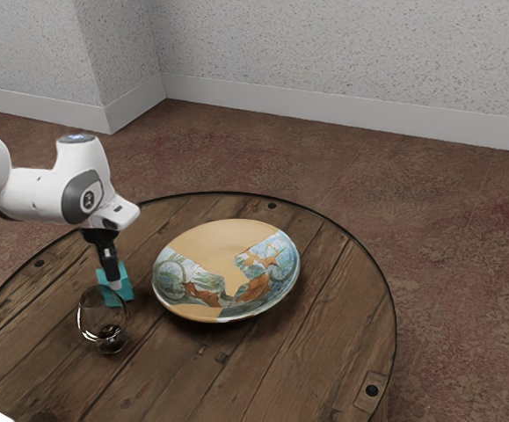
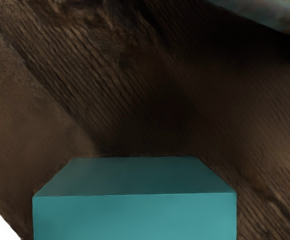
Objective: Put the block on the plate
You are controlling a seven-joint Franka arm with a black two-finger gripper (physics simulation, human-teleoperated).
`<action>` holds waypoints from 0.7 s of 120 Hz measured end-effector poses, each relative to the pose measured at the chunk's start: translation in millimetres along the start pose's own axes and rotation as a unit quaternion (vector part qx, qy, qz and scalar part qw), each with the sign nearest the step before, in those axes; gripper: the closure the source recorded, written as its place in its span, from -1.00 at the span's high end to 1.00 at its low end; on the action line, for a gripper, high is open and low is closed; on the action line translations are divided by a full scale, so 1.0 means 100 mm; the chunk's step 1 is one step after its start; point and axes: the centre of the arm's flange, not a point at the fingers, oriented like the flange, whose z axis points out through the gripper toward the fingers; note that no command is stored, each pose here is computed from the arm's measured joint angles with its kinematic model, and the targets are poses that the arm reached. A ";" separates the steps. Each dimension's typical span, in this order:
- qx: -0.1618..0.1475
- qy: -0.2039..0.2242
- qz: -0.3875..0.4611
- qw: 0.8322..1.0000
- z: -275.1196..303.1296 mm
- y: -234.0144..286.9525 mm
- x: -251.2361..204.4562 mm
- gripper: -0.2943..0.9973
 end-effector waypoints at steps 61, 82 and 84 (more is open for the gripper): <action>0.046 0.044 0.057 0.996 -0.45 0.00 0.00 0.11; 0.061 0.067 0.105 0.990 -1.04 0.36 0.23 0.11; 0.060 0.068 0.113 0.989 -1.06 0.41 0.28 0.11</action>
